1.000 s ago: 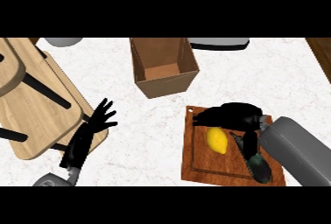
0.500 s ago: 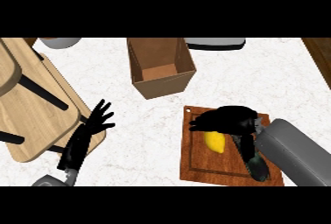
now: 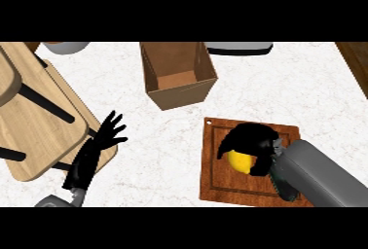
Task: Pick the lemon from the cutting board and place it in the cardboard box
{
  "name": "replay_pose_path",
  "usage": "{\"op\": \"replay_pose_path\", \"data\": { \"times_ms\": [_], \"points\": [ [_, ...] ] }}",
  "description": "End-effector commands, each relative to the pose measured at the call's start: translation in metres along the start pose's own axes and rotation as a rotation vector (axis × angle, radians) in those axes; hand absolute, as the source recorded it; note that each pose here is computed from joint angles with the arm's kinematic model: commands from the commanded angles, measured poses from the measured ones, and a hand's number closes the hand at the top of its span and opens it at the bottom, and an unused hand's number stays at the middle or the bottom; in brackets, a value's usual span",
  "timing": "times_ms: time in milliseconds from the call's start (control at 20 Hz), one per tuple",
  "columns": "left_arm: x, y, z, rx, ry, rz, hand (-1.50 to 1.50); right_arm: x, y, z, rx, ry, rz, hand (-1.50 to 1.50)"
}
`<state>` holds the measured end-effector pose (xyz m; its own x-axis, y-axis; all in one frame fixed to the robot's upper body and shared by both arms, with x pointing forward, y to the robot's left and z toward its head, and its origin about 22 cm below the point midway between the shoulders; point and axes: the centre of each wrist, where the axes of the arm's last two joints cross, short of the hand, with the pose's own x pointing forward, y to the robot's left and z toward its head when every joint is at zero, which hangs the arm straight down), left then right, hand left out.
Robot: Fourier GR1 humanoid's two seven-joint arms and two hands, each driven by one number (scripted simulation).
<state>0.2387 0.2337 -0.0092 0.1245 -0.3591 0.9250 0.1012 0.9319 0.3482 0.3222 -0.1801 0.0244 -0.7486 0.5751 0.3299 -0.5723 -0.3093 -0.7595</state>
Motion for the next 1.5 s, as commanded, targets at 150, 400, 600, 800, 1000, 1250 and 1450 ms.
{"op": "replay_pose_path", "data": {
  "times_ms": [150, 400, 600, 800, 1000, 1250, 1450],
  "points": [
    [-0.010, 0.090, -0.010, 0.323, 0.052, -0.160, 0.00, 0.007, -0.008, -0.007, -0.187, 0.012, 0.078, 1.50],
    [-0.008, 0.089, -0.013, 0.323, 0.048, -0.152, 0.00, 0.013, -0.012, -0.017, -0.294, 0.015, 0.143, 1.50],
    [-0.012, 0.080, -0.003, 0.313, 0.079, -0.125, 0.00, -0.037, 0.020, 0.020, -0.473, 0.582, -0.168, 1.50],
    [-0.028, 0.076, 0.011, 0.341, 0.123, -0.142, 0.00, -0.057, 0.031, 0.046, -0.636, 0.965, -0.323, 1.50],
    [-0.022, 0.091, 0.011, 0.375, 0.109, -0.166, 0.00, -0.039, 0.014, 0.041, -0.807, 1.109, -0.308, 1.50],
    [-0.026, 0.089, 0.013, 0.349, 0.124, -0.158, 0.00, 0.001, -0.038, 0.039, -1.082, 1.100, -0.128, 1.50],
    [-0.019, 0.088, 0.009, 0.326, 0.096, -0.163, 0.00, 0.044, -0.074, 0.028, -1.157, 1.037, -0.086, 1.50]
  ]
}}
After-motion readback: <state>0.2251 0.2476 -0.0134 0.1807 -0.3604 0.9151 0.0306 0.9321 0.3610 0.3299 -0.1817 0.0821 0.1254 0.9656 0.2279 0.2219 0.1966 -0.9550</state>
